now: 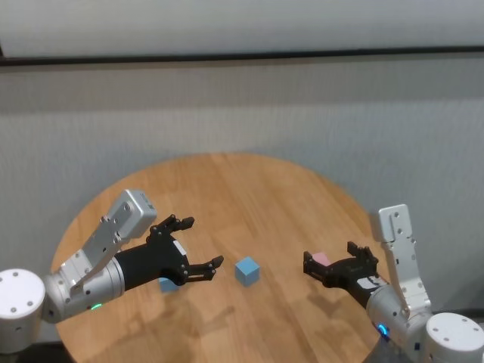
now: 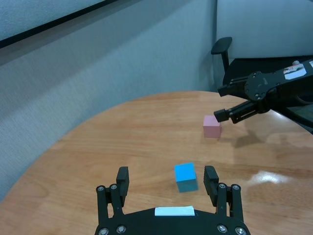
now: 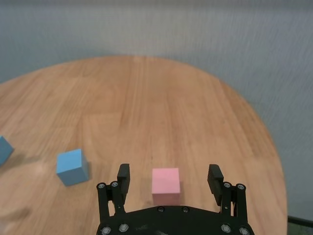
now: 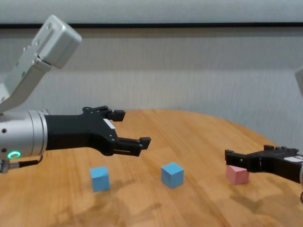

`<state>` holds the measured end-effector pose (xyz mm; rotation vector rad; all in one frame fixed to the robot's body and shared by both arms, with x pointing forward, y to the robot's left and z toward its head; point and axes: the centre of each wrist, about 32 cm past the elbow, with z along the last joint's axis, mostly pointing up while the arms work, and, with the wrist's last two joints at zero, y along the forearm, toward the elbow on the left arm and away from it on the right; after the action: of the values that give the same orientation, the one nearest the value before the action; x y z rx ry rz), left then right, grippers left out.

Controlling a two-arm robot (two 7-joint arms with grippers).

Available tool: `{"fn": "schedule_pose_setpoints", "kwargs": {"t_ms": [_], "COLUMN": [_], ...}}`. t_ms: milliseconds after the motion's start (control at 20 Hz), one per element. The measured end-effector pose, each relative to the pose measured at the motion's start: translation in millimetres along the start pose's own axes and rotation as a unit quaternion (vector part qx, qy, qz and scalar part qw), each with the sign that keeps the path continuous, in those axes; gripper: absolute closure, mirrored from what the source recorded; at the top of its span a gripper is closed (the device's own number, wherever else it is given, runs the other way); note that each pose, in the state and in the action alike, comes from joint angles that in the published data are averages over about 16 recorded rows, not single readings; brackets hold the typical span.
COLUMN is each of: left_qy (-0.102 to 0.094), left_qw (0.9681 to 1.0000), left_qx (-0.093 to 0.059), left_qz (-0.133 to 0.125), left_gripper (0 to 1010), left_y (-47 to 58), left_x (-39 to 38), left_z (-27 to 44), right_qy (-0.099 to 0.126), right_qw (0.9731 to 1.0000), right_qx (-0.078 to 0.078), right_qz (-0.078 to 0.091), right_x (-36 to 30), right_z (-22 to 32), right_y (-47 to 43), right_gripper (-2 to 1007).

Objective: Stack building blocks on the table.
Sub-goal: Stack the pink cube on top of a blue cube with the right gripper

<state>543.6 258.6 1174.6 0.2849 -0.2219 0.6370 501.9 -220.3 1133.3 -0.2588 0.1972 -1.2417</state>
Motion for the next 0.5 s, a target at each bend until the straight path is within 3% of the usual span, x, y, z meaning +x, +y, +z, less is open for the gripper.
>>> {"fn": "schedule_pose_setpoints", "kwargs": {"t_ms": [500], "left_qy": [0.0], "left_qw": [1.0], "left_qx": [0.0], "left_qz": [0.0], "left_gripper": [7], "left_y": [0.0], "left_x": [0.0], "left_z": [0.0], "right_qy": [-0.003], "right_qw": [0.9999], "right_qx": [-0.016], "right_qz": [0.001], "right_x": [-4.0], "right_z": [-4.3], "right_y": [3.6], "right_gripper": [1]}}
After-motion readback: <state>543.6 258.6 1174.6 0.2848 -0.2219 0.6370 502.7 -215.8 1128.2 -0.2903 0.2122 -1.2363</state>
